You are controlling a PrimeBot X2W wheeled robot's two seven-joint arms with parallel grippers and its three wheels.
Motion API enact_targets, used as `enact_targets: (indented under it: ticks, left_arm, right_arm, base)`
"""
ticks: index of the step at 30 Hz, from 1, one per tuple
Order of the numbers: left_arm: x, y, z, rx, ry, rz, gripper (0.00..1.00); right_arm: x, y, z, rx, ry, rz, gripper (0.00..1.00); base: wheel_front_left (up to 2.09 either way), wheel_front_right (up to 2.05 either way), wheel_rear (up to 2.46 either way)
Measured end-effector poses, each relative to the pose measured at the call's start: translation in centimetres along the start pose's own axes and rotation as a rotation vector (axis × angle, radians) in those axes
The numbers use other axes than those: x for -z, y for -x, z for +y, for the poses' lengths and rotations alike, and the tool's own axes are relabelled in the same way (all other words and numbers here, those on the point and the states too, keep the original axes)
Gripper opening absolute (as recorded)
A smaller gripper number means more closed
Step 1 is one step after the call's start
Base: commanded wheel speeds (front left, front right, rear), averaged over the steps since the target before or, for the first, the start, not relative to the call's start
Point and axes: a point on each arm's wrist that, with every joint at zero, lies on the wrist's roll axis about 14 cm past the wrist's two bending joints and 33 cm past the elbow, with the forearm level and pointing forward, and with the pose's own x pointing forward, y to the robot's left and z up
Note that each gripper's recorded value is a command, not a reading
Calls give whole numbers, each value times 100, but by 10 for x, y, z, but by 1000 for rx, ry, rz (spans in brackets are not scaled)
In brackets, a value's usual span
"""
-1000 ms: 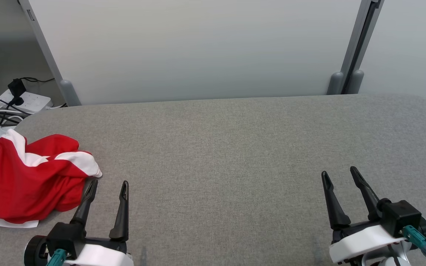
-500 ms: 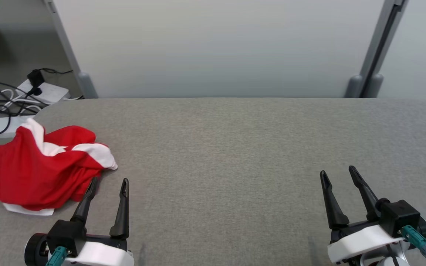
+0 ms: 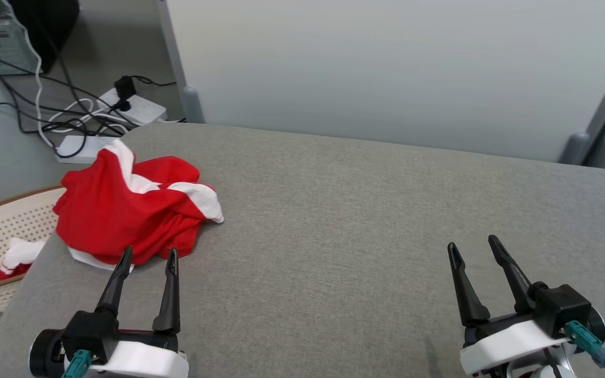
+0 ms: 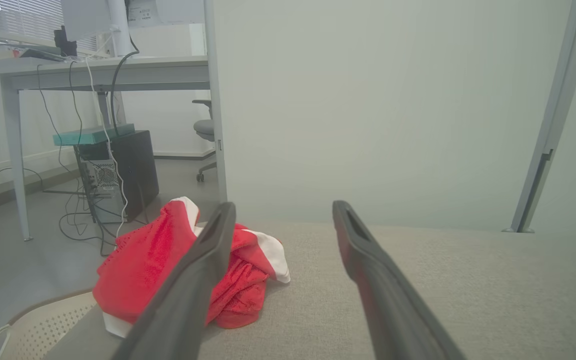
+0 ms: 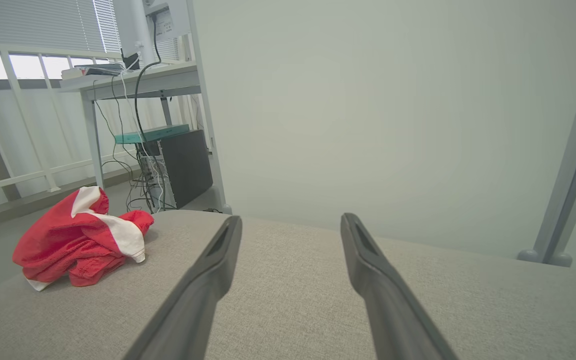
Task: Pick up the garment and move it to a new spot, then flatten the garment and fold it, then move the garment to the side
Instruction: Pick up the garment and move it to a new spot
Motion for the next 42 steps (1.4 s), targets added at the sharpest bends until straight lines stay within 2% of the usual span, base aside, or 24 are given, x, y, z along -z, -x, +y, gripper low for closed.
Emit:
enact_targets:
  ticks: [11, 20, 34, 42]
  left_arm:
    - [-8, 23, 33, -104, -20, -17, 100]
    - [-13, 31, 44, -143, -22, -33, 100]
    - [-5, 25, 44, -152, -27, -9, 100]
    - [5, -7, 52, -180, -27, 22, 100]
  right_arm:
    - [1, -14, 30, -93, -8, 1, 100]
    - [-1, -15, 45, -133, -8, -3, 100]
    - [4, -12, 35, -107, -11, 11, 100]
    - [17, -9, 17, -72, -6, 47, 100]
  base:
    - [0, 0, 0]
    - [0, 0, 0]
    - [0, 0, 0]
    - [0, 0, 0]
